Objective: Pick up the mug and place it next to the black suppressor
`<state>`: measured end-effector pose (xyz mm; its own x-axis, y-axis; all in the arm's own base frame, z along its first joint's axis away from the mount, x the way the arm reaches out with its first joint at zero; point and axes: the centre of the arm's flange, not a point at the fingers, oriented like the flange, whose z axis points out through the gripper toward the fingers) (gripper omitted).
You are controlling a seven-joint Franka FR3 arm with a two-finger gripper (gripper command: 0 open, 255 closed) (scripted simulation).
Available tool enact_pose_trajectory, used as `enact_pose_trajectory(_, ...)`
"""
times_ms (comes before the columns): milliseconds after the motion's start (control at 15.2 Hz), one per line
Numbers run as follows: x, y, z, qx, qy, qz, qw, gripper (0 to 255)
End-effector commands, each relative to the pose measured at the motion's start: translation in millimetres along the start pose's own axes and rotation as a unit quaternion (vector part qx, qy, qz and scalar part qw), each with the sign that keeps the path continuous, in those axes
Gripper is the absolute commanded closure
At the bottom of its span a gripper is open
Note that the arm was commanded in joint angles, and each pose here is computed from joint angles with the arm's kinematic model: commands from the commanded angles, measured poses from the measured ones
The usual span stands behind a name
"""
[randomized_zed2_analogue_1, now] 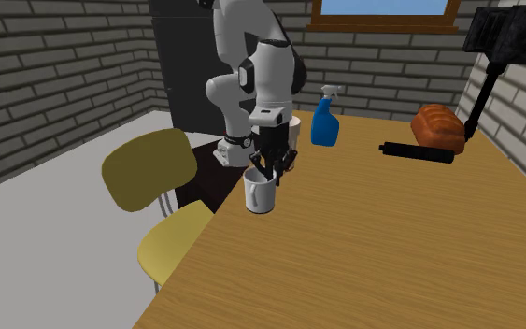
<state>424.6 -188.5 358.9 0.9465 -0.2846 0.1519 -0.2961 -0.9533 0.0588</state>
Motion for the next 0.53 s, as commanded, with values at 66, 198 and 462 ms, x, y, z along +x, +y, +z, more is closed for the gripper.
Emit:
enact_pose_trajectory(66, 3.2, 1.7, -15.2, 0.000, 0.000, 0.000, 1.0000, 255)
enact_pose_trajectory(198, 4.8, 2.3, -25.7, 0.000, 0.000, 0.000, 1.0000, 255)
enact_pose_trajectory(462, 8.0, 3.5, -46.5, 0.000, 0.000, 0.000, 1.0000, 255)
